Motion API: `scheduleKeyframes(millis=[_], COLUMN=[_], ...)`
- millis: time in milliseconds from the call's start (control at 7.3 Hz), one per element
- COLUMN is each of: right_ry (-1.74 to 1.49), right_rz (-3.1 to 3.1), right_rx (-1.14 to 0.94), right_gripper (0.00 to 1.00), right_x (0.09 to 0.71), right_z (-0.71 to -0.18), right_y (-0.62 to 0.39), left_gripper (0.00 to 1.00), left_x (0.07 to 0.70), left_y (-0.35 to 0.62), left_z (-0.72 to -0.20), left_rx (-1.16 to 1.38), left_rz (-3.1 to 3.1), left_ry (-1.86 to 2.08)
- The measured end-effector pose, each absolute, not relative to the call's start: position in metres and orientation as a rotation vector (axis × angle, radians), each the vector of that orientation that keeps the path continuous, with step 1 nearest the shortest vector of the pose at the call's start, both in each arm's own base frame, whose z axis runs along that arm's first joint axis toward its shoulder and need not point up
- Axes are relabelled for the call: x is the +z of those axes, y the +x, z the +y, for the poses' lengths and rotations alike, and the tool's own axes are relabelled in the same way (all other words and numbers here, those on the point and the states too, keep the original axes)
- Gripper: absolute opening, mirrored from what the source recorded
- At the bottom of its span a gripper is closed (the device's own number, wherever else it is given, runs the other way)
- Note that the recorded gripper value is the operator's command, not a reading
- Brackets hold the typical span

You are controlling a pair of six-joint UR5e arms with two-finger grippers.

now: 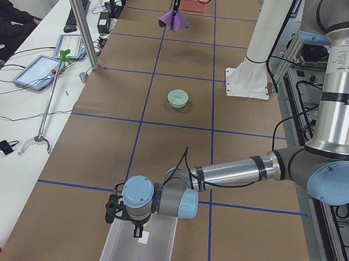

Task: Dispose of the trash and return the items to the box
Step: 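Drop yellow cup into clear bin while right gripper carries cloth to pink bin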

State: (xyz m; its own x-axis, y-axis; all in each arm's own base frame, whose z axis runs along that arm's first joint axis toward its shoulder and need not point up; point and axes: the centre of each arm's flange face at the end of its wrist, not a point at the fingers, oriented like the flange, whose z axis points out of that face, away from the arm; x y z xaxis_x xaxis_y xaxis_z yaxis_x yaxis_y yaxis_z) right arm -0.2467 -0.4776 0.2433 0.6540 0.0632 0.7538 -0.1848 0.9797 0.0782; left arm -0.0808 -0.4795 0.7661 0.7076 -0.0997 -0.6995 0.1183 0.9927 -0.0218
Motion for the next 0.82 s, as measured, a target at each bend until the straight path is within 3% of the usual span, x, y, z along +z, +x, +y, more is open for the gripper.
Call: scheduleKeyframes(millis=[548, 685, 821], right_ry=[0.166, 0.167, 0.167], right_rz=[-0.802, -0.796, -0.791], right_rx=[0.232, 0.241, 0.253], right_gripper=[0.0, 0.0, 0.0], right_x=[0.246, 0.248, 0.249], right_z=[-0.478, -0.477, -0.478], right_y=[-0.19, -0.183, -0.177], left_gripper=[0.0, 0.4, 0.98], left_x=[0.767, 0.771, 0.777], left_y=[-0.039, -0.036, -0.035], left_z=[-0.485, -0.484, -0.484], left_rx=[-0.109, -0.105, -0.1], left_rz=[0.835, 0.836, 0.834], left_ry=[-0.042, -0.049, -0.044])
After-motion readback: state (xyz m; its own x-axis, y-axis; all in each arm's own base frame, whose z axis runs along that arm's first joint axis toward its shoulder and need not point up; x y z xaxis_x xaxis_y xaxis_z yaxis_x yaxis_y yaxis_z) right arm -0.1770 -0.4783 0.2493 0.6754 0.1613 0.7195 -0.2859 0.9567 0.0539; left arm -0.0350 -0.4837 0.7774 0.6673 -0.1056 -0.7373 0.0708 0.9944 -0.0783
